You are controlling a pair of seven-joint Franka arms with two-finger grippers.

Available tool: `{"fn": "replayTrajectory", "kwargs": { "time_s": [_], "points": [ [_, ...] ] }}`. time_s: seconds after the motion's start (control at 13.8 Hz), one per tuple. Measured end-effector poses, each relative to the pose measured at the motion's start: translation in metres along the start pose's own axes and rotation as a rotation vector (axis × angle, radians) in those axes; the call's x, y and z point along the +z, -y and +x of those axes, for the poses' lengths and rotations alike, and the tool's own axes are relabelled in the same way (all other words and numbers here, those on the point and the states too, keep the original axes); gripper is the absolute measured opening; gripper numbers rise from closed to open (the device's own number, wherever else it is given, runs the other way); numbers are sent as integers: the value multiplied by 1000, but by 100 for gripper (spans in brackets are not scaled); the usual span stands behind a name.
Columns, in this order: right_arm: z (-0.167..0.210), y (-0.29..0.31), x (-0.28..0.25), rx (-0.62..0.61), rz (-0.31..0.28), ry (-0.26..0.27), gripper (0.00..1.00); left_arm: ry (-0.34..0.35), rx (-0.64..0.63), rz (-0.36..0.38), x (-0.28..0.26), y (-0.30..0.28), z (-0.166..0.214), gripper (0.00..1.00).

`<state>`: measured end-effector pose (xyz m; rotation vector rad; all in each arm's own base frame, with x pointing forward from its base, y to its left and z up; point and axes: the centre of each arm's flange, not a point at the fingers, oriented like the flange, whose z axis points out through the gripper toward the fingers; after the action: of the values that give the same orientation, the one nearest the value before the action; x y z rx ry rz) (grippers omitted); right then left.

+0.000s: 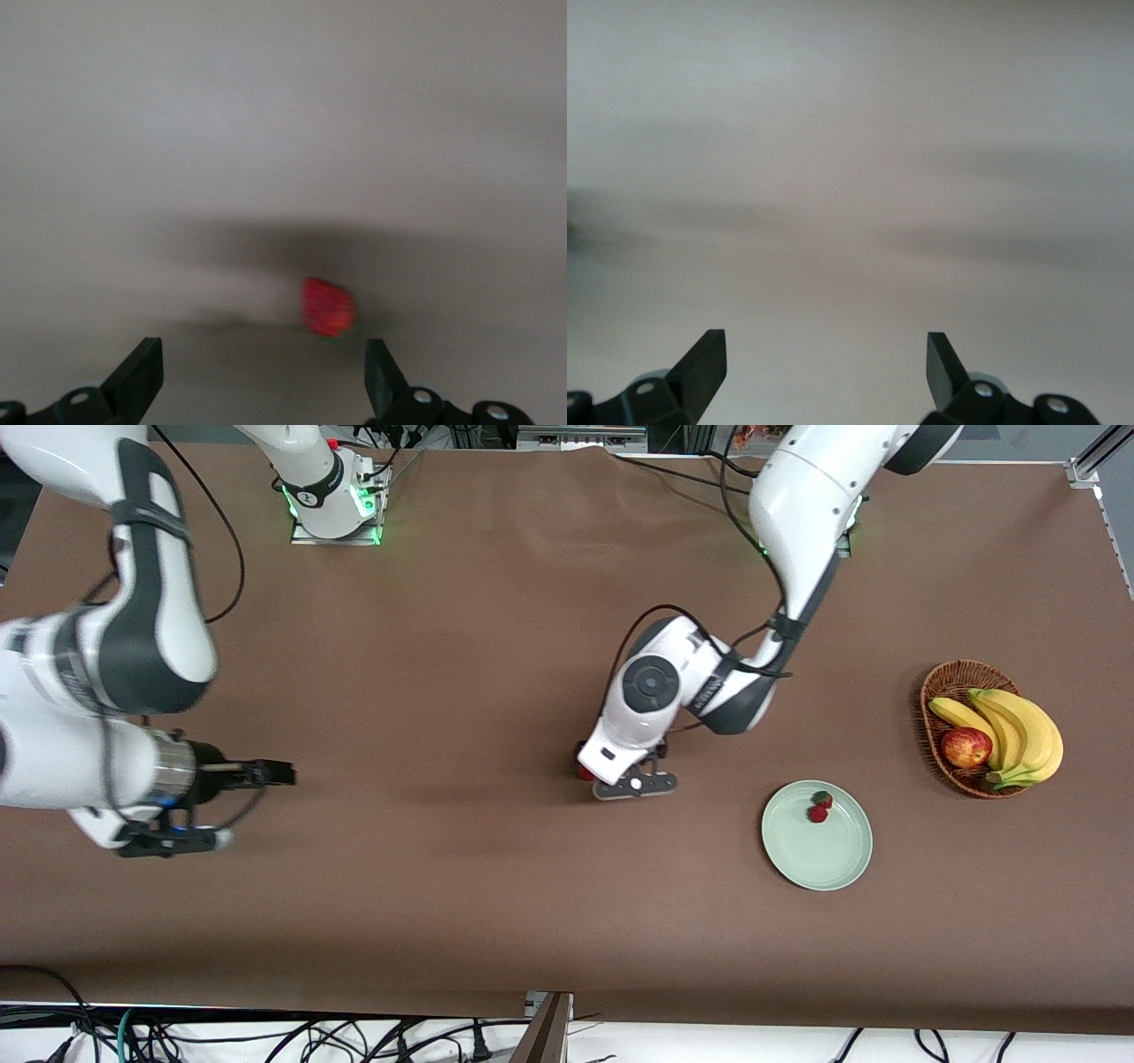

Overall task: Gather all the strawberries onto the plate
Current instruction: 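Grasp the last strawberry with the left gripper while the right arm rests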

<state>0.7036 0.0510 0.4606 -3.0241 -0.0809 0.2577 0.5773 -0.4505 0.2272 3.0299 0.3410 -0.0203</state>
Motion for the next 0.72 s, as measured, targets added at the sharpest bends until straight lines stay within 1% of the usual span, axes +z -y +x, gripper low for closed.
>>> {"fn": "replayTrajectory", "kwargs": {
  "time_s": [0.07, 0.14, 0.22, 0.29, 0.58, 0.65, 0.72],
  "points": [
    [-10, -19, -17, 10, -16, 3, 100, -8, -28, -13, 14, -8, -9, 100],
    [-21, -34, -33, 19, -55, 7, 100, -13, -49, -21, 26, -12, -14, 100],
    [-32, -40, -49, 27, -92, 5, 100, -18, -64, -27, 35, -12, -15, 100],
    [-44, -42, -63, 30, -111, -1, 100, -23, -71, -28, 38, -10, -12, 100],
    [-89, -36, -91, 27, -111, -9, 100, -32, -79, -28, 40, -7, -6, 100],
    [-98, -35, -94, 26, -109, -9, 100, -35, -78, -34, 42, -8, -6, 96],
    [-107, -34, -101, 25, -108, -20, 100, -36, -77, -37, 46, -10, -6, 84]
  ]
}}
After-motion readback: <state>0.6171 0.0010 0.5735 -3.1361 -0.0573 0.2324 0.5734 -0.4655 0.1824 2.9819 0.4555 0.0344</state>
